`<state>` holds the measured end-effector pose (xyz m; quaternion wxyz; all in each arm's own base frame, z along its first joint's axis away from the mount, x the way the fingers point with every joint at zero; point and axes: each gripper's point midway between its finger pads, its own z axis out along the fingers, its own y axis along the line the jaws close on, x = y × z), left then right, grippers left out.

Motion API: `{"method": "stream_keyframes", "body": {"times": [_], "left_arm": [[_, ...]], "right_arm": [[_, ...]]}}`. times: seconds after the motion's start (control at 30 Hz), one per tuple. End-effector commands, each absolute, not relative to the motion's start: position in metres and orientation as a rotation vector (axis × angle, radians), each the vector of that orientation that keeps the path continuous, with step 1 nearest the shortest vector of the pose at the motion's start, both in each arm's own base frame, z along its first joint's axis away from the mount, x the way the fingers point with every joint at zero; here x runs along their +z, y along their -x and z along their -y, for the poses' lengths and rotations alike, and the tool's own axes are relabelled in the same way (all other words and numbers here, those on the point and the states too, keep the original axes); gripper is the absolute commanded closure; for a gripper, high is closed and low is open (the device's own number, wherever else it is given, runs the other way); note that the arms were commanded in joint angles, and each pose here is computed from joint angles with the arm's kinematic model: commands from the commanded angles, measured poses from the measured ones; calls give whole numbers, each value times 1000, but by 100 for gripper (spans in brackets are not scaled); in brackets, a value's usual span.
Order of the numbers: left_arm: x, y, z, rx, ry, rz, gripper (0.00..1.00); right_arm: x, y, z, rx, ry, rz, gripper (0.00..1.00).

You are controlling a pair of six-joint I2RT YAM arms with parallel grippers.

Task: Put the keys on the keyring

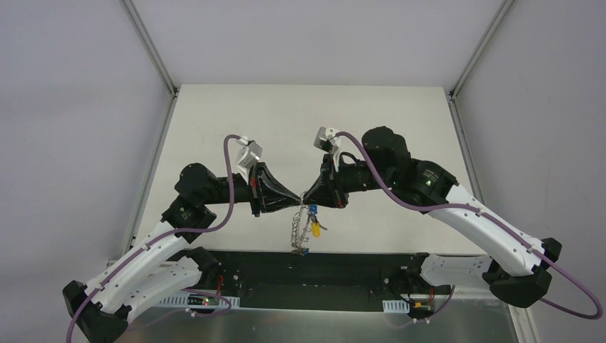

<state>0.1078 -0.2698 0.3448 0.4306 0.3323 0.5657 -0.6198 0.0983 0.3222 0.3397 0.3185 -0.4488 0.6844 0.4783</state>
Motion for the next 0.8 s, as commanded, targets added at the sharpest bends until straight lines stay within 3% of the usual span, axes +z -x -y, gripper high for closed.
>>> {"method": "stream_keyframes", "body": {"times": [0.0, 0.77], "left_arm": [[370, -108, 264, -1521, -810, -1319, 100], [380, -103, 261, -1520, -817, -1293, 100]], "right_arm": [[362, -90, -321, 1291, 1201, -1691, 88], [347, -97, -320, 1213, 1239, -1675, 74]]}}
